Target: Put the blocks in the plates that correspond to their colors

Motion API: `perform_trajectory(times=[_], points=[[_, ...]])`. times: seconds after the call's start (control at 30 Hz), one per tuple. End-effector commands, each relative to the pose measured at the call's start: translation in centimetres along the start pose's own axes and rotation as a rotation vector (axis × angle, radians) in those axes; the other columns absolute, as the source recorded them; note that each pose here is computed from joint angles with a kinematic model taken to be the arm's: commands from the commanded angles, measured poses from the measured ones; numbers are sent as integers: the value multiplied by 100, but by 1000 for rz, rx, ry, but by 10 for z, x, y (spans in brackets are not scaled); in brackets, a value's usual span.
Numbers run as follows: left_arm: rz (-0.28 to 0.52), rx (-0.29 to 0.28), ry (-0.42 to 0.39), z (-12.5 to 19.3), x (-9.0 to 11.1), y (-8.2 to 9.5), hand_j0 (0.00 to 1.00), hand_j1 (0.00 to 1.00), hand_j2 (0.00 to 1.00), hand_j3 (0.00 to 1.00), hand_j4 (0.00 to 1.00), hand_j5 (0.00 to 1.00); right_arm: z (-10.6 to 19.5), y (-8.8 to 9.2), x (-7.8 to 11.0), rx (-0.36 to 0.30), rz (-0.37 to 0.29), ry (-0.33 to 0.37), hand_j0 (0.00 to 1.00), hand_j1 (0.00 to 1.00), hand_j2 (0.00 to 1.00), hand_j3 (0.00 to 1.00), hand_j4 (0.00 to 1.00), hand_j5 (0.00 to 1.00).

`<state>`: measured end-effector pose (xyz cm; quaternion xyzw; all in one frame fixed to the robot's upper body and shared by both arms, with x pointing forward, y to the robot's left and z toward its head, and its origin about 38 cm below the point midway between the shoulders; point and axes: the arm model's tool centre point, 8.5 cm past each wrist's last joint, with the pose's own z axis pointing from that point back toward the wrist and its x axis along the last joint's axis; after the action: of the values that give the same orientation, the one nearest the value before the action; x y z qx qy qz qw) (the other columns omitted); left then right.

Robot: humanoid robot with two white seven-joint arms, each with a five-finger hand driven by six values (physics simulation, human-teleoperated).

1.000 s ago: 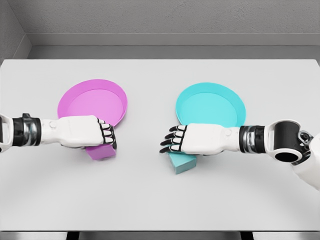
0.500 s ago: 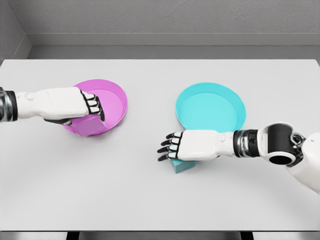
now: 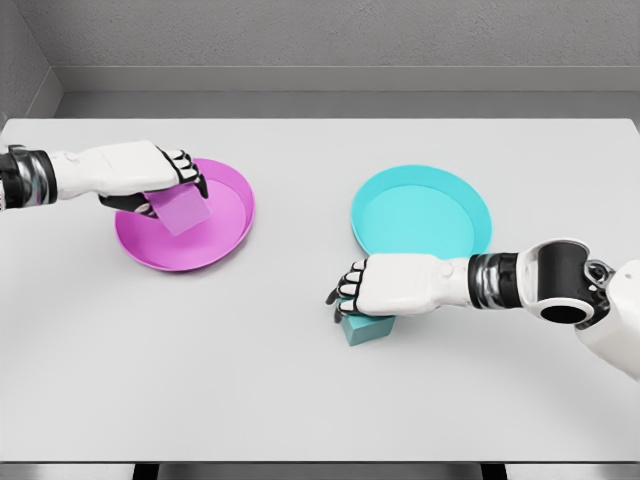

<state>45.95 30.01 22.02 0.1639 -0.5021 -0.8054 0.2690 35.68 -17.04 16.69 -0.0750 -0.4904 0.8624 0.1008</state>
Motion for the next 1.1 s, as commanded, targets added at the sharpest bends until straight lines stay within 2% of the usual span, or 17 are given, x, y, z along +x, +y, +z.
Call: perform_trajectory(times=[0.0,0.07,0.13,0.2,0.43,0.53,0.6,0.7,0.77,0.83,0.97,1.07], points=[[13,-9,2,-9,-1,-4,43,43,43,43,43,43,0,1,0,7,3,-2,57,57,57,57,57,57],[17,-13,4,-9,-2,-6,58,58,58,58,58,58,-1,0,0,5,3,-2,54,54,54,54,54,54],[40,-19,26,-6,-10,-12,84,84,84,84,84,84,-1,-1,0,5,6,-1,51,51,51,51,51,51],[41,-19,27,-6,-10,-12,100,100,100,100,100,100,-1,-1,0,5,6,-1,51,51,51,51,51,51],[44,-14,28,-5,-11,-11,100,100,100,100,100,100,9,-8,-10,-21,9,36,51,51,51,51,51,51],[76,19,21,3,-12,-5,100,100,100,100,100,100,9,-10,-10,-26,7,35,51,51,51,51,51,51],[129,53,26,18,-18,-3,100,100,100,100,100,100,12,-12,-13,-35,9,47,51,51,51,51,51,51],[224,105,81,69,-37,-1,100,100,100,100,100,100,26,-25,-23,-94,-9,74,51,51,51,51,51,51],[241,108,118,92,-45,-2,100,100,100,100,100,100,33,-31,-28,-113,0,98,51,51,51,51,51,51],[241,107,121,94,-45,-2,100,100,100,100,100,100,38,-38,-31,-144,-14,96,51,51,51,51,51,51],[242,106,123,94,-46,-2,100,100,100,100,100,100,64,-52,-49,-211,-27,161,51,51,51,51,51,51],[245,102,123,93,-46,-4,100,100,100,100,100,100,93,-48,-80,-244,-75,273,51,51,51,51,51,51]])
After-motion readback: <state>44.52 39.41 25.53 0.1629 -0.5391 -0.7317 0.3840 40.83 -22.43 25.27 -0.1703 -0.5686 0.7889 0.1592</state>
